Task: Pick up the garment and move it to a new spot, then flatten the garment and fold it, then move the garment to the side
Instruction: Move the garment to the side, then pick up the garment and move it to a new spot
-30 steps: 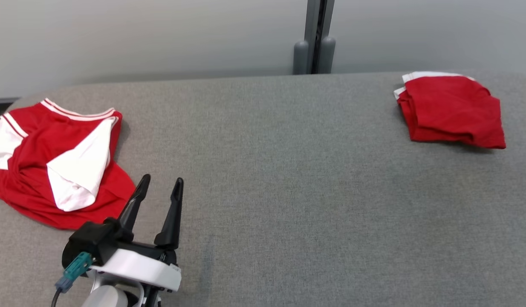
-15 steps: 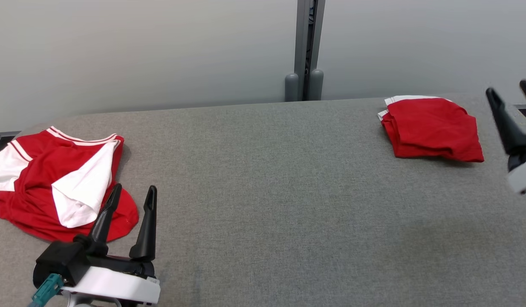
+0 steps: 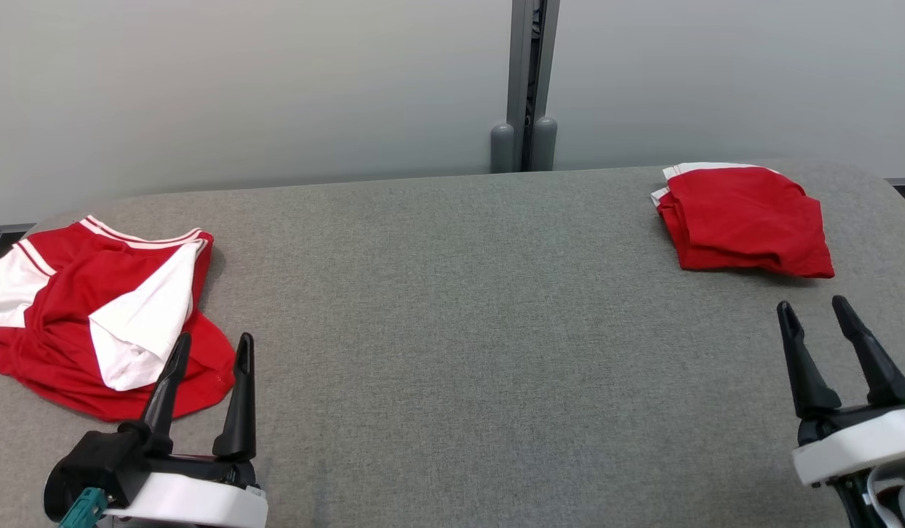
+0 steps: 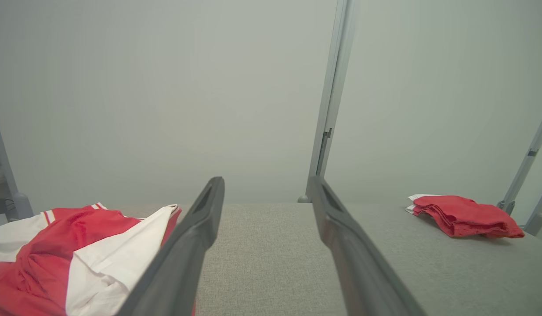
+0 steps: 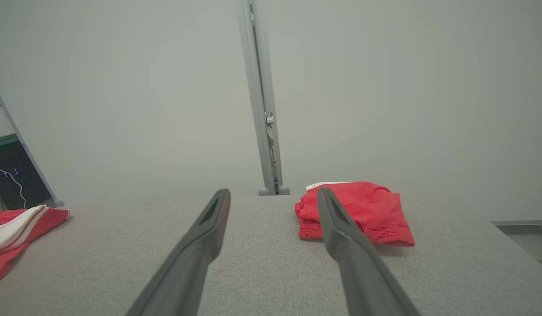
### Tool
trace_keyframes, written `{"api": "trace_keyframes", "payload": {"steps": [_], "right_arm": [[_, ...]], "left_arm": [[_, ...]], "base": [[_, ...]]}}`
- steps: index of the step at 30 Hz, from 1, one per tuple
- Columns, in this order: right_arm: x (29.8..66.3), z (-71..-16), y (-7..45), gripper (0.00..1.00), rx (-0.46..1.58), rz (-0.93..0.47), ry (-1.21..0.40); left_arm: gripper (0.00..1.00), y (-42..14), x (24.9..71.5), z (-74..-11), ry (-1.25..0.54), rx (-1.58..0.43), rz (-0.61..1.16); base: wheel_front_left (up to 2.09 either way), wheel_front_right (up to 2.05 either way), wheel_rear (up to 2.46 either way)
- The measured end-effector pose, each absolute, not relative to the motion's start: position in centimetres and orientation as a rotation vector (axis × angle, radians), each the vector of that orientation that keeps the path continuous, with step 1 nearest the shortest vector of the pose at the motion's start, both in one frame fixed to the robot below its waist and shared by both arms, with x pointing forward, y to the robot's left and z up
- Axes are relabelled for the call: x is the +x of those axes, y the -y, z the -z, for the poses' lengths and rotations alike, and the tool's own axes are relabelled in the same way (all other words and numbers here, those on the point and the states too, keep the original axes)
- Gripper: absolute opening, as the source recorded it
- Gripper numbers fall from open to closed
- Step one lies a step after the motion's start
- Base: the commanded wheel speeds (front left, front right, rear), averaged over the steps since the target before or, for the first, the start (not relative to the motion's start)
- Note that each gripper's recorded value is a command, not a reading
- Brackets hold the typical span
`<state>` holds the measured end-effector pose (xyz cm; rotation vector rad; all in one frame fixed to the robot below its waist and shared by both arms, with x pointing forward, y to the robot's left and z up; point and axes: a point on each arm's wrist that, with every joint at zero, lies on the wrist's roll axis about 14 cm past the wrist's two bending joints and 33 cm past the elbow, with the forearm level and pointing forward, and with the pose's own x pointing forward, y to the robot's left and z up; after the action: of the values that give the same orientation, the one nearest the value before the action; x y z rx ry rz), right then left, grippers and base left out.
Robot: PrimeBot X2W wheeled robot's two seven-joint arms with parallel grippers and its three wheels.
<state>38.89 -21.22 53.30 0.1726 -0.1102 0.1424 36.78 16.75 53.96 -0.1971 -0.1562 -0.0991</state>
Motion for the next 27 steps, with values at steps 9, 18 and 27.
{"api": "trace_keyframes", "payload": {"steps": [9, 18, 27], "right_arm": [[36.8, -52.0, 19.2, 1.0, 0.217, -0.122, 0.105], [36.6, -52.1, 18.7, 1.0, 0.212, -0.116, 0.115], [36.8, -52.5, 18.7, 1.0, 0.196, -0.12, 0.126]], "left_arm": [[1.0, -17.3, 36.4, -52.4, 0.119, -0.155, 0.077], [1.0, -16.9, 36.1, -51.4, 0.097, -0.167, 0.07], [1.0, -17.0, 35.8, -51.1, 0.093, -0.171, 0.064]], "base": [[0.0, 0.0, 0.0], [0.0, 0.0, 0.0], [0.0, 0.0, 0.0]]}}
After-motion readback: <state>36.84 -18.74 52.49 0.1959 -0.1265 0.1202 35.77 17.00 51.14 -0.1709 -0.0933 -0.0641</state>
